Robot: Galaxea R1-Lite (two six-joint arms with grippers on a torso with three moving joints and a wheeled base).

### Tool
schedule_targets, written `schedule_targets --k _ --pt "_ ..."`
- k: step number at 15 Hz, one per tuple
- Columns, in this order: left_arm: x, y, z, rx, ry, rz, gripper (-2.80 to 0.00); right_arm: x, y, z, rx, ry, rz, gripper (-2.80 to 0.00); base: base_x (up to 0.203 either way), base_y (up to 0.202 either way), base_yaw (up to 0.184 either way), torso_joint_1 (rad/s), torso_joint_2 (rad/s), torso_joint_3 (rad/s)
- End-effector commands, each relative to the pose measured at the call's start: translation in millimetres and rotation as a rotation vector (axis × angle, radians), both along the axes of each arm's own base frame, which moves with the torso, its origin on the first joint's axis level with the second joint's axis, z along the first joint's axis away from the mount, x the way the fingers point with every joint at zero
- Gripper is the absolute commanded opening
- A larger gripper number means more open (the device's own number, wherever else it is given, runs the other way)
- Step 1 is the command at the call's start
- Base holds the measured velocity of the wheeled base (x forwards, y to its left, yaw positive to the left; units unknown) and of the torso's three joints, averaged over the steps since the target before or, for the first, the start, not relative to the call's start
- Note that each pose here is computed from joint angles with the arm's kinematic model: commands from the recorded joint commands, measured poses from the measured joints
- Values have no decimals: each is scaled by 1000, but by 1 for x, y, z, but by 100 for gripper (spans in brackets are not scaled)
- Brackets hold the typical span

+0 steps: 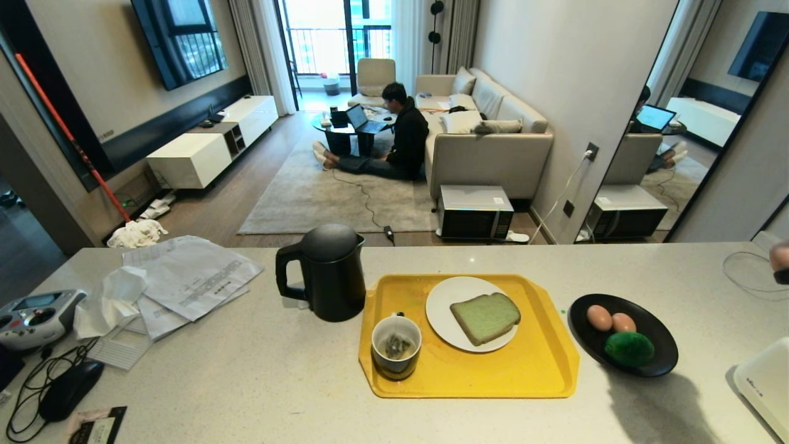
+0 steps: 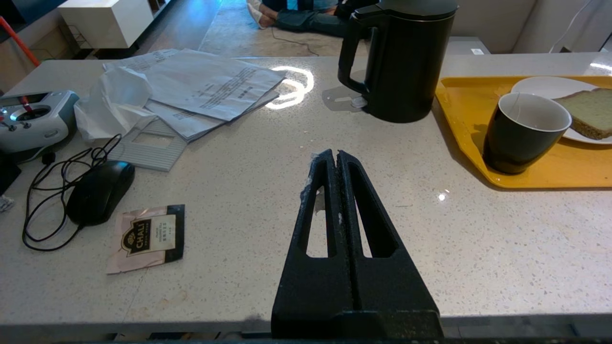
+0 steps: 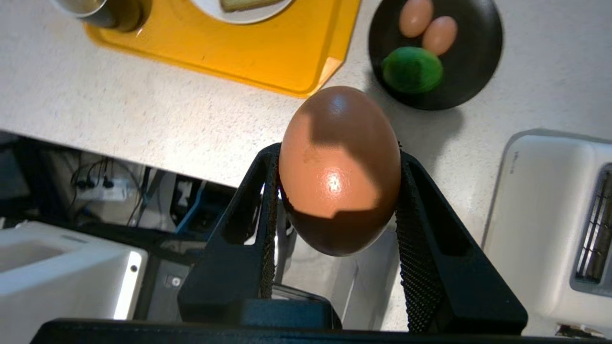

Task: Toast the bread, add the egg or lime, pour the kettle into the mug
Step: Put the egg in the bowl

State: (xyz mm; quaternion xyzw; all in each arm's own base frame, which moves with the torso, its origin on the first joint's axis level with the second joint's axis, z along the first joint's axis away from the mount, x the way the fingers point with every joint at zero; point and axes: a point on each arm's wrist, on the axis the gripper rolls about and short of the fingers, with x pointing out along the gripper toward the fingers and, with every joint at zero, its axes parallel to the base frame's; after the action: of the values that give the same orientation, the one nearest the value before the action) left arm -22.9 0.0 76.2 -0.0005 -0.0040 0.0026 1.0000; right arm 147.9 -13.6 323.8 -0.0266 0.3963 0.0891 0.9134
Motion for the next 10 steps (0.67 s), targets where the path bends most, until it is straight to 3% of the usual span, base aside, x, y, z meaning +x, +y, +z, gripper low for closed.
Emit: schedule_targets --k 1,4,10 --pt "0 0 0 -1 0 1 -280 26 6 -7 4 87 57 -280 0 0 0 0 0 0" --pt "0 0 0 -1 0 1 -280 60 20 -16 -30 124 132 -280 0 0 0 0 0 0" --pt "0 0 0 -1 0 1 -280 148 71 -65 -271 137 149 -280 0 0 0 0 0 0"
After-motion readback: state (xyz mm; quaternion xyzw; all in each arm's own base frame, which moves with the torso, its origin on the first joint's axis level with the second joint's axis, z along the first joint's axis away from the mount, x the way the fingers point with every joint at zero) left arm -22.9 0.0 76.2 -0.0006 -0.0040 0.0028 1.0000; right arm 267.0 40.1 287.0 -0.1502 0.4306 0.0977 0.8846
